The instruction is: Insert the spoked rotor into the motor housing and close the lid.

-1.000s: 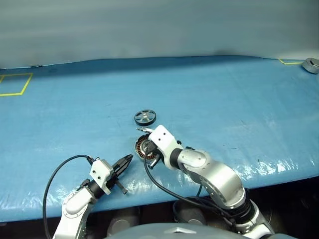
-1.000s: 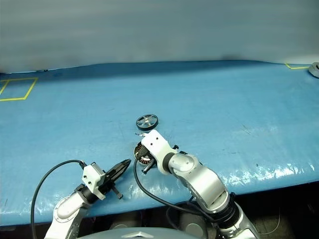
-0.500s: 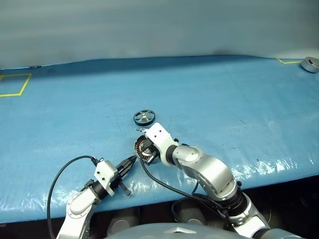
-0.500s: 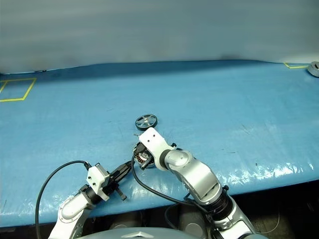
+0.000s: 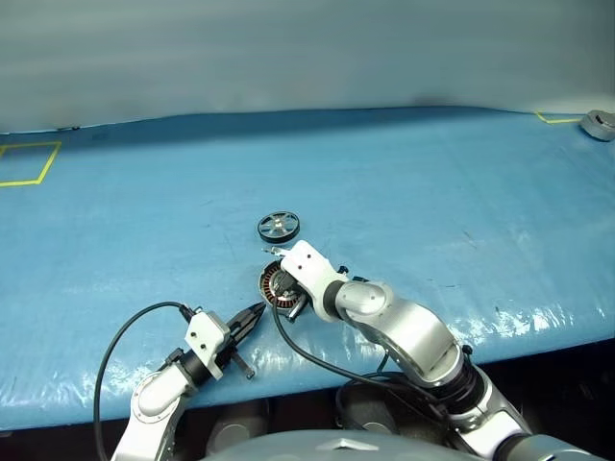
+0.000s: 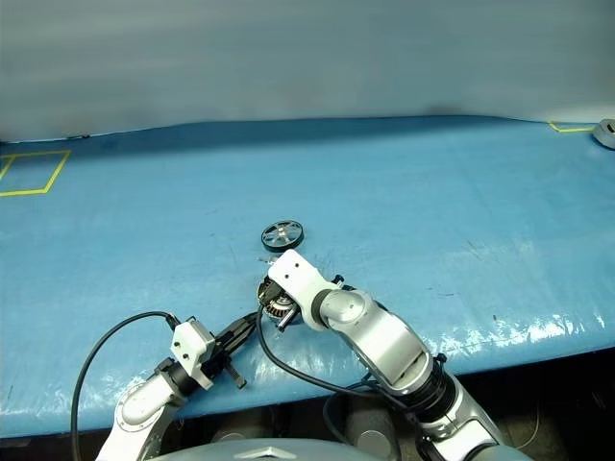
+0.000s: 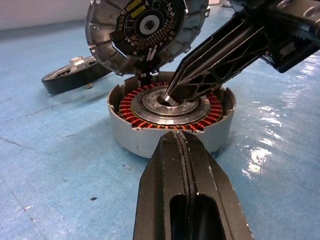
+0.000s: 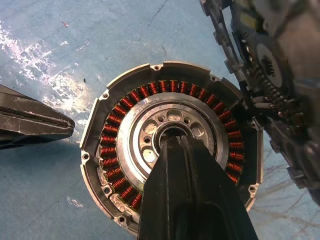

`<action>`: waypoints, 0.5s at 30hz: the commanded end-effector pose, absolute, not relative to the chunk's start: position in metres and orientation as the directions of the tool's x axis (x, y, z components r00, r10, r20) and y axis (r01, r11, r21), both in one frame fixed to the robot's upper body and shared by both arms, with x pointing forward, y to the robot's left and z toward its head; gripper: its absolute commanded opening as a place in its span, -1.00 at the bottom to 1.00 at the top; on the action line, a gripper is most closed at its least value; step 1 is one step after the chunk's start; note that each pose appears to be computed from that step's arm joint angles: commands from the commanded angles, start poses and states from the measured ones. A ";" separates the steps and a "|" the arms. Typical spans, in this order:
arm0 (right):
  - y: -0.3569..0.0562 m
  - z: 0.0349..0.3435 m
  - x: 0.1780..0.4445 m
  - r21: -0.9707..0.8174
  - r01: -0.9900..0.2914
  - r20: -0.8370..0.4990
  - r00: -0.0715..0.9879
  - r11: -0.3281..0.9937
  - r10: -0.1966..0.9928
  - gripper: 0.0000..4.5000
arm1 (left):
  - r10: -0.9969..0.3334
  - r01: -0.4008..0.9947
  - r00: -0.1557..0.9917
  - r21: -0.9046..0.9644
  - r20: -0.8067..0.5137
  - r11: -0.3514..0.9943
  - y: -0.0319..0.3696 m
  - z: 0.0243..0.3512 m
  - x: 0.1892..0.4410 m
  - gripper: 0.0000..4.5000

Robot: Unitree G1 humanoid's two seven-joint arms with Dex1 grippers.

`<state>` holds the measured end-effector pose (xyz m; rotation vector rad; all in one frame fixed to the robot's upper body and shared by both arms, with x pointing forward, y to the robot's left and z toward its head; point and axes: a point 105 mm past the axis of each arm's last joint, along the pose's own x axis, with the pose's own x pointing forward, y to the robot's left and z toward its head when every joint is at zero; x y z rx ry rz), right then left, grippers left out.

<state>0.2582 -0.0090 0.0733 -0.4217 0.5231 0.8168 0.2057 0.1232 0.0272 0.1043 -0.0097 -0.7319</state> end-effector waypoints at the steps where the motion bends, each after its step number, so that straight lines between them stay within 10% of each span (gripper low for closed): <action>1: -0.011 0.085 0.259 -0.173 -0.763 -0.554 0.599 0.623 0.578 -0.99 | -0.670 0.668 0.742 0.102 -0.014 0.737 0.121 0.032 0.206 -1.00; 15: -0.001 0.091 0.260 -0.149 -0.764 -0.503 0.606 0.628 0.617 -0.99 | -0.672 0.671 0.740 0.098 -0.022 0.735 0.120 0.032 0.205 -1.00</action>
